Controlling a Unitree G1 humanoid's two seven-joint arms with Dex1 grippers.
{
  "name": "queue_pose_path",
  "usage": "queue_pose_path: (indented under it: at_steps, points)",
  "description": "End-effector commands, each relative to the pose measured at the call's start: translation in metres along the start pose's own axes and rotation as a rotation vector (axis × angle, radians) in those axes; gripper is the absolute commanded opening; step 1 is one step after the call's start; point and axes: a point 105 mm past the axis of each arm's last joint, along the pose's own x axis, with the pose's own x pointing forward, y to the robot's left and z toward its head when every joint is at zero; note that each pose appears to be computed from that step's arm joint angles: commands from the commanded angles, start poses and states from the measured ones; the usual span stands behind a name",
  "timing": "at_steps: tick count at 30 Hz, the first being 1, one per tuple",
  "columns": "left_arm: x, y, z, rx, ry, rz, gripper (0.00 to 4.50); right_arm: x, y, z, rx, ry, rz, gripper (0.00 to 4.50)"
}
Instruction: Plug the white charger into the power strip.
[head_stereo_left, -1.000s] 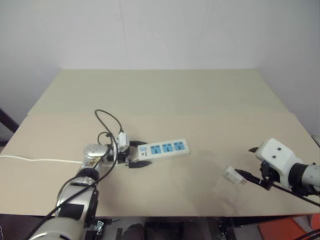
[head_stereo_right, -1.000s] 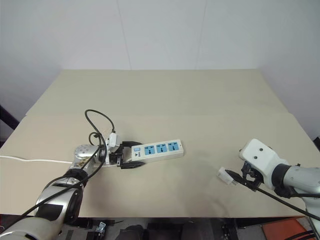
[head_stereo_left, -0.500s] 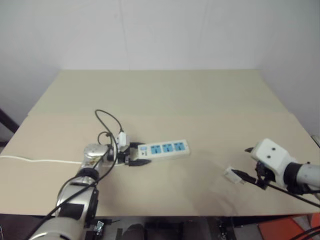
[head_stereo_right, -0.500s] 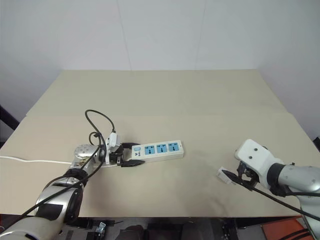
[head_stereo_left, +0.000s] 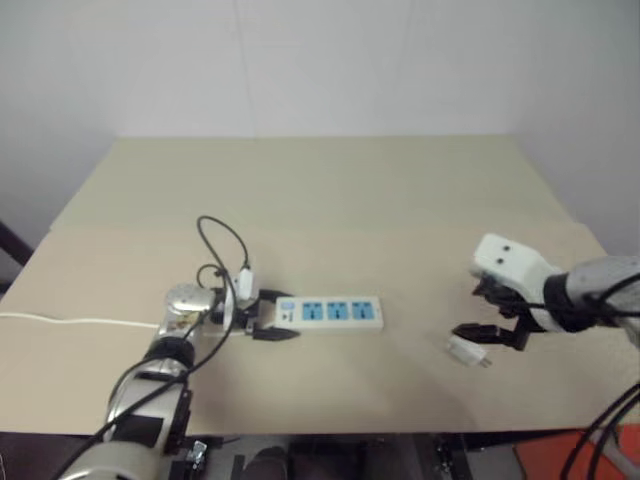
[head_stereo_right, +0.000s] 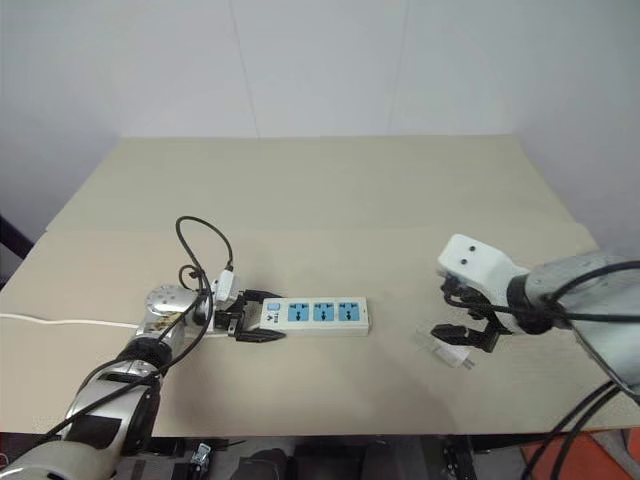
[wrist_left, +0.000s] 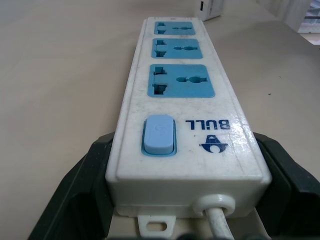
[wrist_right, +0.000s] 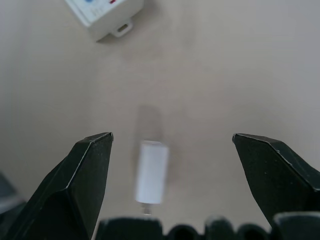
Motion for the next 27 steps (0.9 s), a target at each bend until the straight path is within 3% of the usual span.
queue_pose_path:
  at_steps: [1,12,27]
  points:
    - [0.001,-0.006,0.000,0.011,0.011,-0.040,3.29,0.007,0.002,0.000,0.004,0.087,-0.019,4.50]
    - [-0.004,-0.016,0.002,-0.003,-0.032,-0.022,3.29,0.035,0.004,-0.010,0.004,0.219,-0.072,4.50]
    - [-0.001,-0.014,0.008,0.008,-0.045,-0.025,3.29,0.052,0.006,-0.021,0.091,0.242,-0.046,4.50]
